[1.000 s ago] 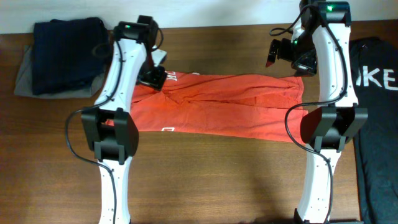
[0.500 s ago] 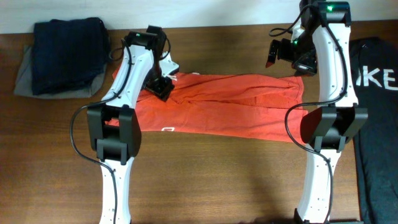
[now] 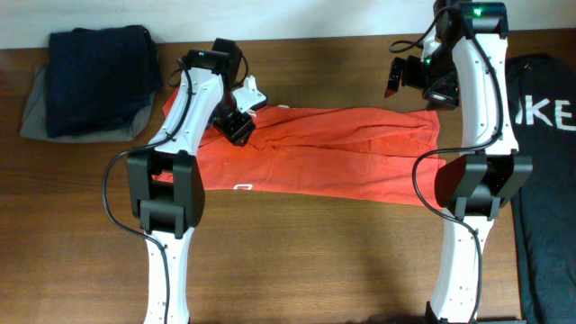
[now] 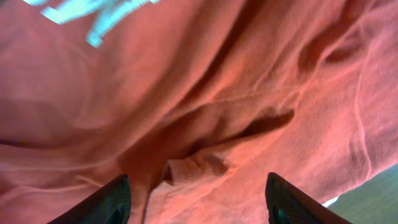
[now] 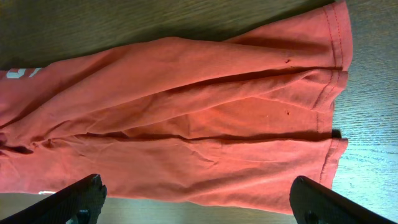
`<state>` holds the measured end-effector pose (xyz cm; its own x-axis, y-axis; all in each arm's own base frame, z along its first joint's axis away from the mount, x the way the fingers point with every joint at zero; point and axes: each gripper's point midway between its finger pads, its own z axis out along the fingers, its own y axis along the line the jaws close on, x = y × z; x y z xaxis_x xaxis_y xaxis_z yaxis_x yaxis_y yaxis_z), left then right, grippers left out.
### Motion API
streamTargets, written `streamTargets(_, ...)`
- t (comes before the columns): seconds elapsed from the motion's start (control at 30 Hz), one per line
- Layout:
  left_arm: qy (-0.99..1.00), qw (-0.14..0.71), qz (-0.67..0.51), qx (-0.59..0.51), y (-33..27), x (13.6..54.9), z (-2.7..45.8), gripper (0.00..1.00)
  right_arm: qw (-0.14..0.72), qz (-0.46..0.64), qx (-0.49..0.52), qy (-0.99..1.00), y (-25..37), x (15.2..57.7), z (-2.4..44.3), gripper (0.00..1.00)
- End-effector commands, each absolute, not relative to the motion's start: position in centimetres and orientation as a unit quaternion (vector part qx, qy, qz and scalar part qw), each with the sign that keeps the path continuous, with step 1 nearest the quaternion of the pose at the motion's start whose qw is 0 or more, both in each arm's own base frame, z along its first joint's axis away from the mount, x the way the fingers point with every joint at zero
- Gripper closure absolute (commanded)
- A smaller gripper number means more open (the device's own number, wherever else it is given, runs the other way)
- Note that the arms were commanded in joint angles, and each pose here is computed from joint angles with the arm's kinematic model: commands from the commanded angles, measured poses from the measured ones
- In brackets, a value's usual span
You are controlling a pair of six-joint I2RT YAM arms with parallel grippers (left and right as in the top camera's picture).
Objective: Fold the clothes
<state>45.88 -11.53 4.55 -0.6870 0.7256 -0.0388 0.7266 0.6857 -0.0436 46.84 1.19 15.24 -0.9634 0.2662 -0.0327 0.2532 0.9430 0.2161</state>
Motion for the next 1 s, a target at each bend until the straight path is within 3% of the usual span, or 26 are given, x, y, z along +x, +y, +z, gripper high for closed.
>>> streamTargets(0.0,0.912,-0.001,-0.044,0.409,-11.6,44.9,4.3,0.32,0.045,0.111,0.122,0.985,1.5,46.6,16.8,0.01)
streamTargets(0.1,0.912,-0.011,-0.047,0.408,-11.5,44.4,3.4,0.33,0.045,0.111,0.122,0.985,1.5,46.6,16.8,0.01)
streamTargets(0.33,0.911,-0.022,-0.053,0.407,-11.5,43.7,2.6,0.59,0.045,0.111,0.122,0.985,1.5,46.6,16.8,0.01)
streamTargets(0.5,0.911,-0.028,-0.052,0.408,-11.9,43.3,2.8,0.99,0.045,0.111,0.122,0.985,1.5,46.6,16.8,0.01)
streamTargets(0.97,0.947,-0.133,0.018,0.292,-8.7,39.1,4.4,0.98,0.045,0.111,0.122,0.985,1.5,46.6,16.8,0.01)
